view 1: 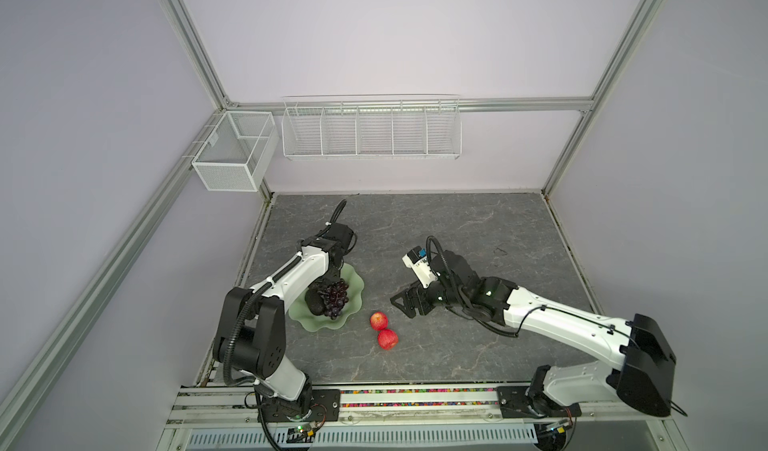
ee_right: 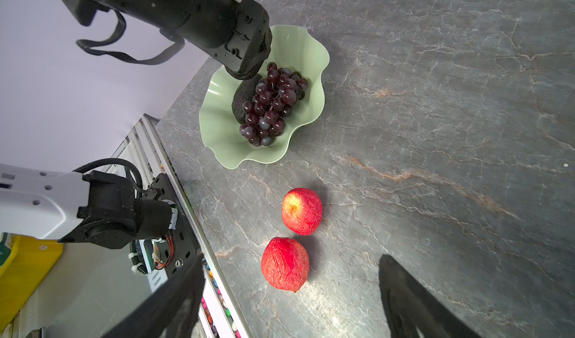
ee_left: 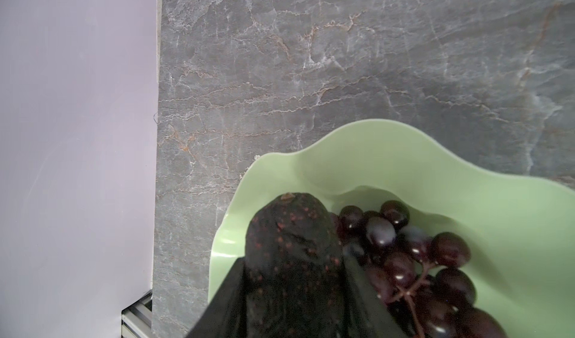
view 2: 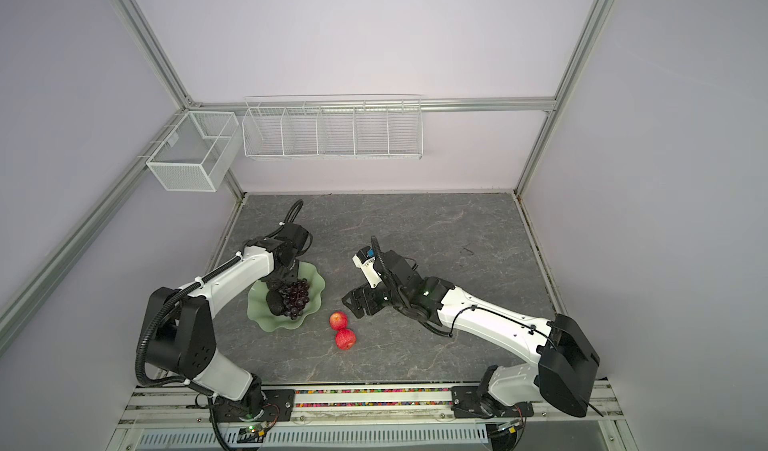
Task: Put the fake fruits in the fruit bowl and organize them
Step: 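Carry the avocado to the bowl and release it with the left gripper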
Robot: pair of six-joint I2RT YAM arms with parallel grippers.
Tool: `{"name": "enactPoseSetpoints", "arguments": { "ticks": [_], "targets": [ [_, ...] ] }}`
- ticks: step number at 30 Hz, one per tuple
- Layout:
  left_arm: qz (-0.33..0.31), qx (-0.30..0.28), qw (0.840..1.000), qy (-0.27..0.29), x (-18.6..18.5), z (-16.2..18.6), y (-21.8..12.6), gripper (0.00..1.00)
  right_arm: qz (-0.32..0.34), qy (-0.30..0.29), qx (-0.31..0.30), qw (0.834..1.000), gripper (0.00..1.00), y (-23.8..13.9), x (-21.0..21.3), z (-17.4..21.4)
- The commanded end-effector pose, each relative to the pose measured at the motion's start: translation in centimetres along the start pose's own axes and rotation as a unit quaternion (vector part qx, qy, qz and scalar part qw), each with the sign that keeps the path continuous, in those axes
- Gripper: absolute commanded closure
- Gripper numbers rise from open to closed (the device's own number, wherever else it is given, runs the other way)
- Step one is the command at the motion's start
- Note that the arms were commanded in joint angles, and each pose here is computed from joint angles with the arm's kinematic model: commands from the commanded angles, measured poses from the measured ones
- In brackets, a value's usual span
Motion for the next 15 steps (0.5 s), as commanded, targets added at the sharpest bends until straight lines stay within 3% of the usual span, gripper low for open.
{"name": "enactPoseSetpoints", "arguments": {
  "ticks": [1,9,15],
  "targets": [
    [0.004,0.013,1.0,-0.001,-0.3,-0.1,0.5,0.56,-0.002,-0.013,-0.016,1.0,0.11,-1.0,0.7,-0.8],
    [0.009,0.034,0.999,-0.021,-0.4,0.3,0.5,0.46,0.008,-0.014,-0.022,1.0,0.11,-1.9,0.4,-0.5],
    [0.02,-0.005,0.998,-0.059,1.3,0.4,-2.4,0.38,0.007,-0.01,-0.025,1.0,0.12,-2.1,0.4,-0.5]
  ]
}}
Point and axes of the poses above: each gripper's point midway between its finger pads, its own y axis out along the fingers, its own x axis along the line the jaws close on, z = x × y, the point moved 7 cm from there along -y, back along the fingers, and after that the axes turned 9 degrees about y, right-handed, at the moved point
